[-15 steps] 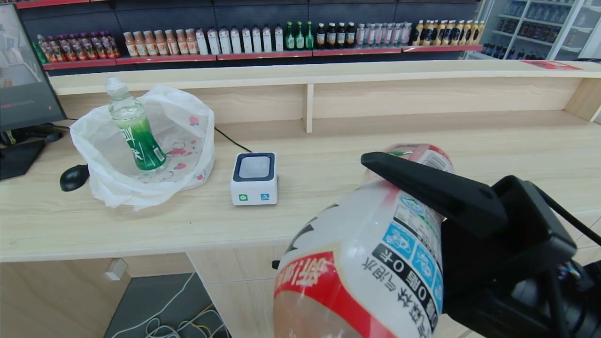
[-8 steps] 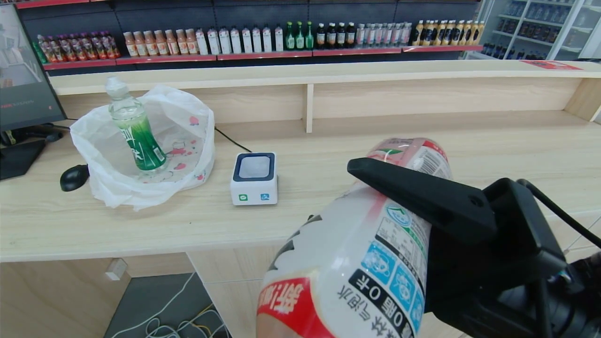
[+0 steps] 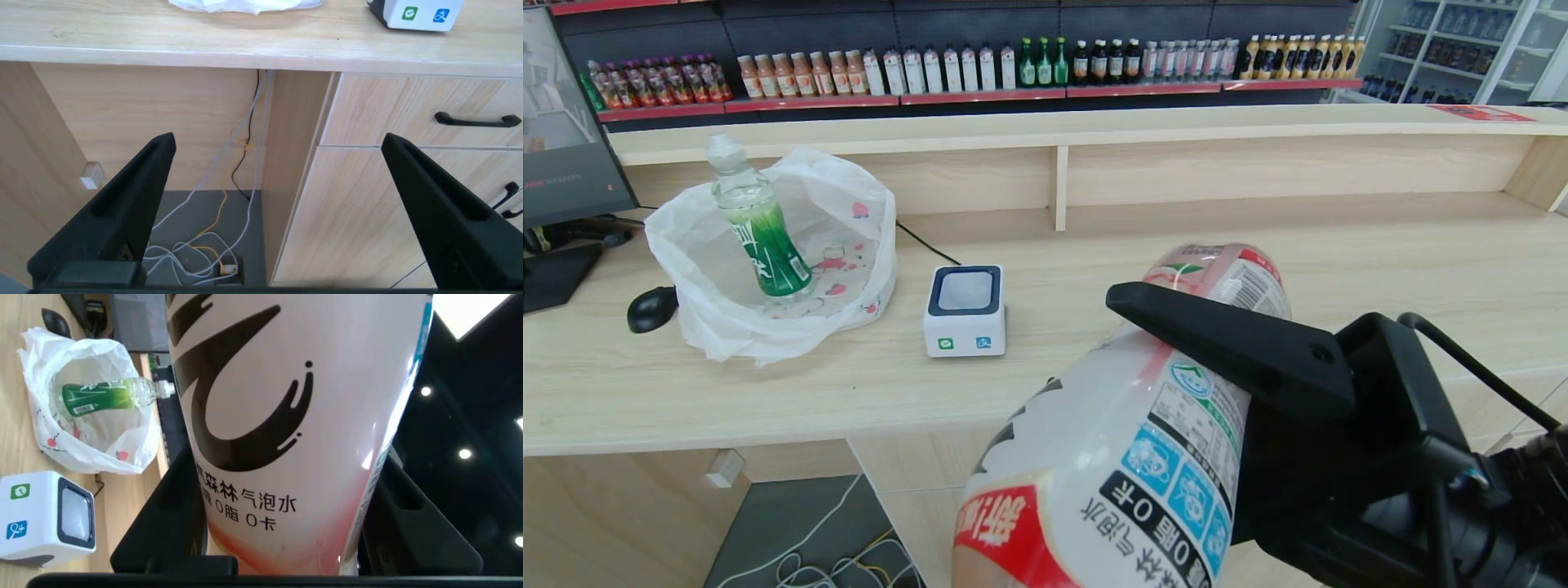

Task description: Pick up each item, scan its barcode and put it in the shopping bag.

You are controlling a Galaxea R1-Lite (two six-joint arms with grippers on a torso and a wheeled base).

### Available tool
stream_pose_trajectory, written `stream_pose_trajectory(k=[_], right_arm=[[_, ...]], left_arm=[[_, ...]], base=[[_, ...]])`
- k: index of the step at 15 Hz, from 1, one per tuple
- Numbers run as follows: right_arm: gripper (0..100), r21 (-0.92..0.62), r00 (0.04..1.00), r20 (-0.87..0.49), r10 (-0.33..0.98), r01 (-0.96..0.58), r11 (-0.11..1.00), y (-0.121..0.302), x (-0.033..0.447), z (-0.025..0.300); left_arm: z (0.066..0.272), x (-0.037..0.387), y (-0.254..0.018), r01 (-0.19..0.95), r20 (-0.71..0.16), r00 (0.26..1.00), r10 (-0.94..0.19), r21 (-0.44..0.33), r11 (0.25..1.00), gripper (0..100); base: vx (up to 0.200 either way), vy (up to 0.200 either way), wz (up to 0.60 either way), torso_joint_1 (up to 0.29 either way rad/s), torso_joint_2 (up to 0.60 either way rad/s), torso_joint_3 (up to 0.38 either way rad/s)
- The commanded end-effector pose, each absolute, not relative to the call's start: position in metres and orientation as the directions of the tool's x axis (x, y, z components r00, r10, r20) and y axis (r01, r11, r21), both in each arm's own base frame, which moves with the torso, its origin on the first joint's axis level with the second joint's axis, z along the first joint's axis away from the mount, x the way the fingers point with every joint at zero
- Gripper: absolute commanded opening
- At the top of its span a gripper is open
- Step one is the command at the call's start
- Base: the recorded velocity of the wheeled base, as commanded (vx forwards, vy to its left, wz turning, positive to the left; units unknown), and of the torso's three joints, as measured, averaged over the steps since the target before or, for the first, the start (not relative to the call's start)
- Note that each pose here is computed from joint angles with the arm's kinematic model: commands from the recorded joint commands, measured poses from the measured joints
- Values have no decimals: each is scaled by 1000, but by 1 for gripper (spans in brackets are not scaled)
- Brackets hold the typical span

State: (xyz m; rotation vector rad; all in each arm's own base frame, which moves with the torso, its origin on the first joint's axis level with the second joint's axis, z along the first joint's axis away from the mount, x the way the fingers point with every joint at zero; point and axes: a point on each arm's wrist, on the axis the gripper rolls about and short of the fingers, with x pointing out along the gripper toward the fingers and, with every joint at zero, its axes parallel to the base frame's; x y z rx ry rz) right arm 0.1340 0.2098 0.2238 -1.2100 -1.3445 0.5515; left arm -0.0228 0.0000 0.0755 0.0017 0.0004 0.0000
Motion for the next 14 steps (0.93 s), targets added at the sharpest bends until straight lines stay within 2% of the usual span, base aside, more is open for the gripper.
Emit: stream_pose_trajectory(k=[1, 5, 8, 10, 11, 14], right_arm=[[0, -879, 223, 432, 874, 322, 352, 209, 134, 224], [0, -899, 239, 412, 879, 266, 349, 205, 135, 219], [0, -932, 259, 362, 895, 104, 347, 200, 132, 205], [0, -942, 273, 301, 914, -66, 329, 195, 128, 190], [0, -928, 274, 284, 919, -163, 335, 194, 127, 186], [0, -881, 276, 277, 921, -311, 358, 191, 125, 184]], left_arm=[[75, -23, 0, 0, 0, 1000, 0, 2, 1000, 100], [75, -23, 0, 0, 0, 1000, 0, 2, 1000, 100], [75, -23, 0, 2, 0, 1000, -2, 2, 1000, 100], [75, -23, 0, 0, 0, 1000, 0, 2, 1000, 100], [75, -23, 0, 0, 0, 1000, 0, 2, 1000, 100], [75, -23, 0, 0, 0, 1000, 0, 2, 1000, 100]], base=[[0, 0, 0, 0, 0, 0], [0, 0, 0, 0, 0, 0], [0, 0, 0, 0, 0, 0], [0, 0, 0, 0, 0, 0], [0, 0, 0, 0, 0, 0], [0, 0, 0, 0, 0, 0]])
